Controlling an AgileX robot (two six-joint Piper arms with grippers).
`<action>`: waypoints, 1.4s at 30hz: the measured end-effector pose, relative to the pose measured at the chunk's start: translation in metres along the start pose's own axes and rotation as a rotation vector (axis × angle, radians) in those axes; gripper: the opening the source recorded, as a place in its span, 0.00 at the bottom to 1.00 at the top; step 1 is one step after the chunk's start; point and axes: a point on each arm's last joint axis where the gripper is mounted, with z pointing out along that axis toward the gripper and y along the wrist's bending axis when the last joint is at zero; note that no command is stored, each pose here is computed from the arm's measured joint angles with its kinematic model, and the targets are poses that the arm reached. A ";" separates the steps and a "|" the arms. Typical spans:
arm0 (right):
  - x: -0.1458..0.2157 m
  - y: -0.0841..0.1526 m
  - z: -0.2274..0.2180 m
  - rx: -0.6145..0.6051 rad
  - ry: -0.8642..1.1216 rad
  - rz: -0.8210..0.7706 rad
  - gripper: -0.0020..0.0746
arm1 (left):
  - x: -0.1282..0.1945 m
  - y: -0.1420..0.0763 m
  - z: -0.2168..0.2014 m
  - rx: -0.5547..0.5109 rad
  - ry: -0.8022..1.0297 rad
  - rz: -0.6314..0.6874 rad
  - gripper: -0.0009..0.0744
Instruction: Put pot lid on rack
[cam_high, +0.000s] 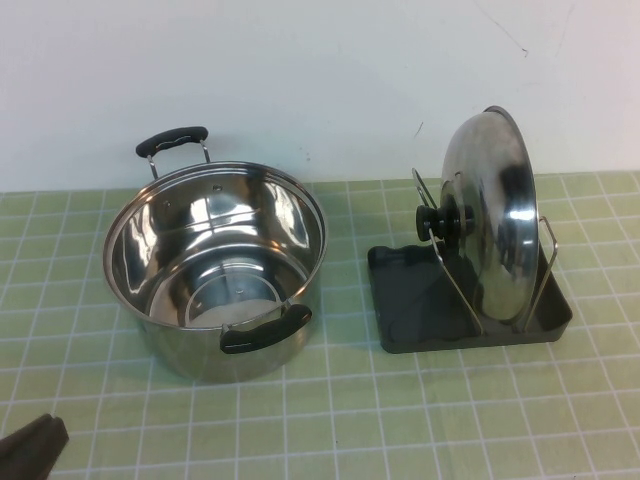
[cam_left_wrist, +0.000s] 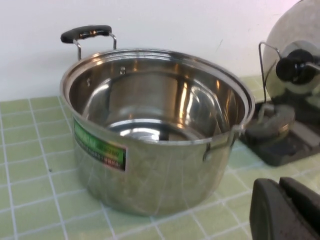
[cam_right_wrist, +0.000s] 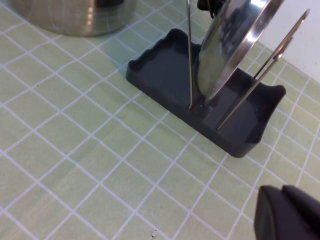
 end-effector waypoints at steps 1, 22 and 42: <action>0.000 0.000 0.000 0.000 0.000 0.000 0.02 | 0.002 0.000 0.001 0.001 0.003 0.003 0.01; 0.000 0.000 0.000 -0.001 -0.002 0.003 0.02 | 0.059 0.028 -0.007 -0.377 0.001 -0.026 0.01; 0.001 0.001 0.001 -0.003 0.000 0.007 0.02 | 0.063 0.026 -0.007 -0.335 0.056 -0.040 0.01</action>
